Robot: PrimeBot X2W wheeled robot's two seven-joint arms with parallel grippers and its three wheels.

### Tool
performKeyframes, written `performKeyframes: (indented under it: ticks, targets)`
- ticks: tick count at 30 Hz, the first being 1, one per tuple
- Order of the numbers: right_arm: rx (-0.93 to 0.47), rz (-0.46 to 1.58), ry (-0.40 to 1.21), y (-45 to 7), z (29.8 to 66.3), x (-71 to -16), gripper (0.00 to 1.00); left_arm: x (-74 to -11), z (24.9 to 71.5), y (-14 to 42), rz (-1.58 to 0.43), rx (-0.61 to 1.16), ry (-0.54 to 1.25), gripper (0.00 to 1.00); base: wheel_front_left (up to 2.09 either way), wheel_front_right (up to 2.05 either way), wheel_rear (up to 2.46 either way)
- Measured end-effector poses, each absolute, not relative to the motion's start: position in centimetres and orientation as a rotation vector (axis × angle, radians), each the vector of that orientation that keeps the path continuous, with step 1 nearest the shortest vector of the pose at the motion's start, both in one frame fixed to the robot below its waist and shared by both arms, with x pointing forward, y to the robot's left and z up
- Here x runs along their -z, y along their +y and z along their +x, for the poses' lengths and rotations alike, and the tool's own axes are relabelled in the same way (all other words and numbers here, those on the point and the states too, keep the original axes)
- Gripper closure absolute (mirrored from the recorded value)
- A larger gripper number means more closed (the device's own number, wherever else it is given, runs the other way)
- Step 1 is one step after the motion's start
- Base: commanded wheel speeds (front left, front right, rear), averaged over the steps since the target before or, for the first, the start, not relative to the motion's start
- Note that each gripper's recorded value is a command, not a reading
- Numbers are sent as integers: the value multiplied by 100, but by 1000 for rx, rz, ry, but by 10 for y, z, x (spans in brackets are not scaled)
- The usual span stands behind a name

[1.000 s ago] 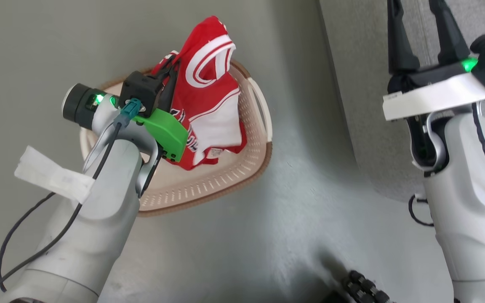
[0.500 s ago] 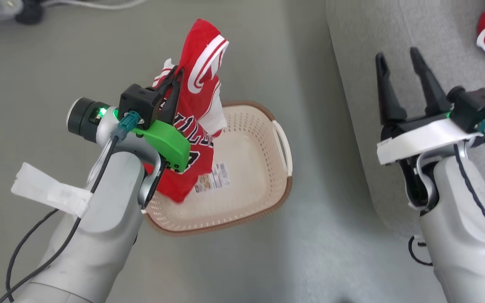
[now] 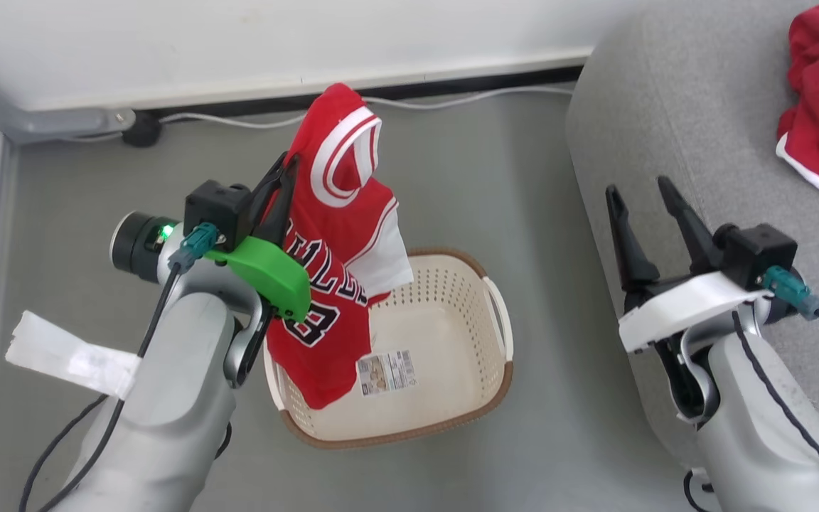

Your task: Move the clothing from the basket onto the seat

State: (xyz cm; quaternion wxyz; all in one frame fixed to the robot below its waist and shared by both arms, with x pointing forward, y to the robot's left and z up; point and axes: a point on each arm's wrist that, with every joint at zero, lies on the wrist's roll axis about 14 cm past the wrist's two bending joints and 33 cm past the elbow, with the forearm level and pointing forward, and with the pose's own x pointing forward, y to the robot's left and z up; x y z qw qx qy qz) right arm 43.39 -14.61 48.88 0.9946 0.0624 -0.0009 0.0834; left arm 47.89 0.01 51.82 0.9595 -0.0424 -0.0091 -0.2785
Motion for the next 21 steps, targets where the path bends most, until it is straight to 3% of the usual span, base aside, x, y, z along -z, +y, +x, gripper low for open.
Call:
performKeyframes:
  ticks: [9, 21]
  targets:
    - [-222, 118, 9, -127, 400, -491, 0, -547, 452, 23, -87, 513, -71, 100, 0, 0, 0]
    - [-439, 81, -18, -59, 370, -507, 0, -597, 429, 30, -68, 511, -165, 100, 0, 0, 0]
